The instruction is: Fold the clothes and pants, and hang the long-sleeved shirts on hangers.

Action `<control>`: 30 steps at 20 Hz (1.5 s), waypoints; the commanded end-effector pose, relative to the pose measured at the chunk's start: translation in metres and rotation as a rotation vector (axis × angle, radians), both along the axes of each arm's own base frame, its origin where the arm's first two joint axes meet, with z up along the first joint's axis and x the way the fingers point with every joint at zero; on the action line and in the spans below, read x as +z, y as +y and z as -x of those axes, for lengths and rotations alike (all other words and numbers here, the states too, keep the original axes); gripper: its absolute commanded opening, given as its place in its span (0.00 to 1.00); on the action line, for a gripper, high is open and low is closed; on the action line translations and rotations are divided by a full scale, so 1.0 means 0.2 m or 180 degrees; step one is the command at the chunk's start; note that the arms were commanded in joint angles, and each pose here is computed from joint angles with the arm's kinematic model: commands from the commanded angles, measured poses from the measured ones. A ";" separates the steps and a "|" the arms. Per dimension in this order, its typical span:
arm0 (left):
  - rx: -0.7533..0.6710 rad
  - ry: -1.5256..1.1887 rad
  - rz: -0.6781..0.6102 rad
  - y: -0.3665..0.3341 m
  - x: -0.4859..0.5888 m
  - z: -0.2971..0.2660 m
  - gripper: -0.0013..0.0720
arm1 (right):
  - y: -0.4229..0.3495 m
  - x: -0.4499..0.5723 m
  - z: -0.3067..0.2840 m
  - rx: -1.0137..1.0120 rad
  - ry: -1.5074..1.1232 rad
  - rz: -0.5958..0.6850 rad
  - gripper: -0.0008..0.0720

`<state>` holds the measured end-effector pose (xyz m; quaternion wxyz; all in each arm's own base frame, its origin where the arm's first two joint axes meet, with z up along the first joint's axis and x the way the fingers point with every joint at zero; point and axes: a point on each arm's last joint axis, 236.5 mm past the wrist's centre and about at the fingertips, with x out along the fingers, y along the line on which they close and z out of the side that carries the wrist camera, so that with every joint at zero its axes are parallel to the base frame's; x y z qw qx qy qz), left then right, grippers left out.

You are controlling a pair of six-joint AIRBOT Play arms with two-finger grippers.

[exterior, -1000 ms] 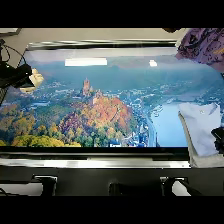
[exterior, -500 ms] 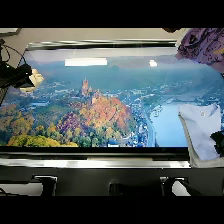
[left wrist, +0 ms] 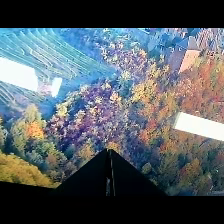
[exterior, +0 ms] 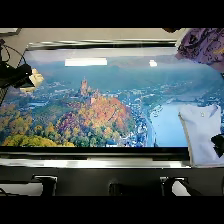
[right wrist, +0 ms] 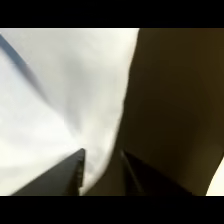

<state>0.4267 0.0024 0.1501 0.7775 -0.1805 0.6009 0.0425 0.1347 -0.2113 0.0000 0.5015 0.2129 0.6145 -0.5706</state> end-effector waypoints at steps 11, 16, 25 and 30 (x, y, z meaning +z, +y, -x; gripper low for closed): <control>-0.0241 -0.0427 -0.0199 0.11 0.21 0.06 0.04 | 0.47 0.64 -1.37 0.2114 -0.3033 -0.0380 0.41; -0.0184 -0.0670 -0.0291 0.17 0.35 0.16 0.04 | 1.48 0.59 -1.49 0.3847 -0.2920 -0.1006 0.06; -0.0401 -0.0645 -0.0274 0.00 0.10 0.29 0.04 | 2.11 0.53 -1.29 0.4961 -0.2664 -0.1277 0.06; -0.0406 -0.0592 -0.0271 0.00 0.08 0.30 0.04 | 2.11 0.53 -1.30 0.4971 -0.2658 -0.1262 0.06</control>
